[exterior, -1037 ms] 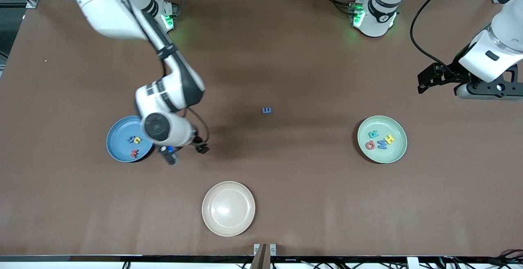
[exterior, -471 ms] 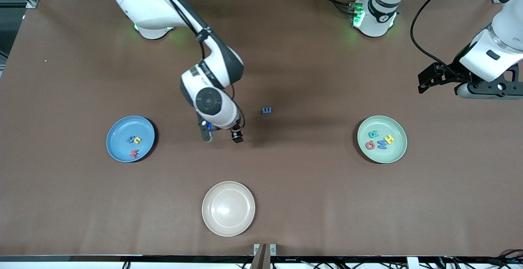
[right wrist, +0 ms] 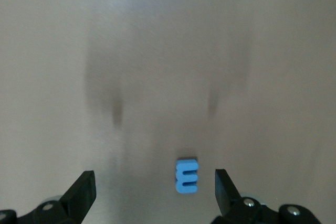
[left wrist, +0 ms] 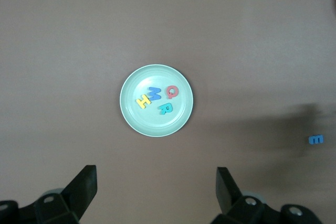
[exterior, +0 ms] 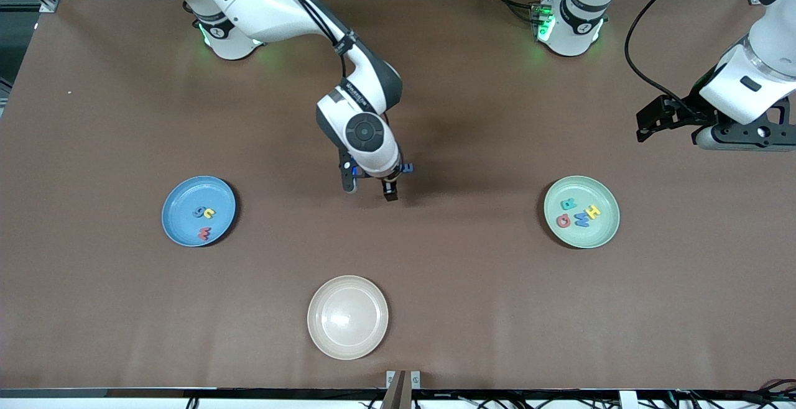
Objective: Sort upper and lower case letters into plates
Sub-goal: 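Lower the right gripper and grasp the blue E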
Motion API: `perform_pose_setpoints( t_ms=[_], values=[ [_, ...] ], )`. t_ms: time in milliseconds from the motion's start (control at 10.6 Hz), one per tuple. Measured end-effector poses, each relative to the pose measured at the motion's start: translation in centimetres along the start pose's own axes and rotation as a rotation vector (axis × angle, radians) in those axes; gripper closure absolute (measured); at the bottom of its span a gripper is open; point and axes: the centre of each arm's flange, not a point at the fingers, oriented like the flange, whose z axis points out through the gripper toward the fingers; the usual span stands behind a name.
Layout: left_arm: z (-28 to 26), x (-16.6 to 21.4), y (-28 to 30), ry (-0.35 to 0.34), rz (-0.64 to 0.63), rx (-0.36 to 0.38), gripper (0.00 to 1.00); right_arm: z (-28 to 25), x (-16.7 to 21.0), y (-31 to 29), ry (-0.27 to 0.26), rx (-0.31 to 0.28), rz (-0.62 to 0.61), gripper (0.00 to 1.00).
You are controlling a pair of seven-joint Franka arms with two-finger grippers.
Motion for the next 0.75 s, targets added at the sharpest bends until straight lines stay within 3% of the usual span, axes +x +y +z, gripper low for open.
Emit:
perform_pose_setpoints(
  t_ms=[188,754],
  values=[
    [0.0,0.0,0.0,0.0,0.0,0.0,0.0,1.9,-1.7,1.5,0.011,-0.011,0.028,0.0],
    [0.1,0.0,0.1,-0.002,0.001,0.0,0.0,3.9,-2.0,1.3,0.0,0.008,0.085,0.0]
  ],
)
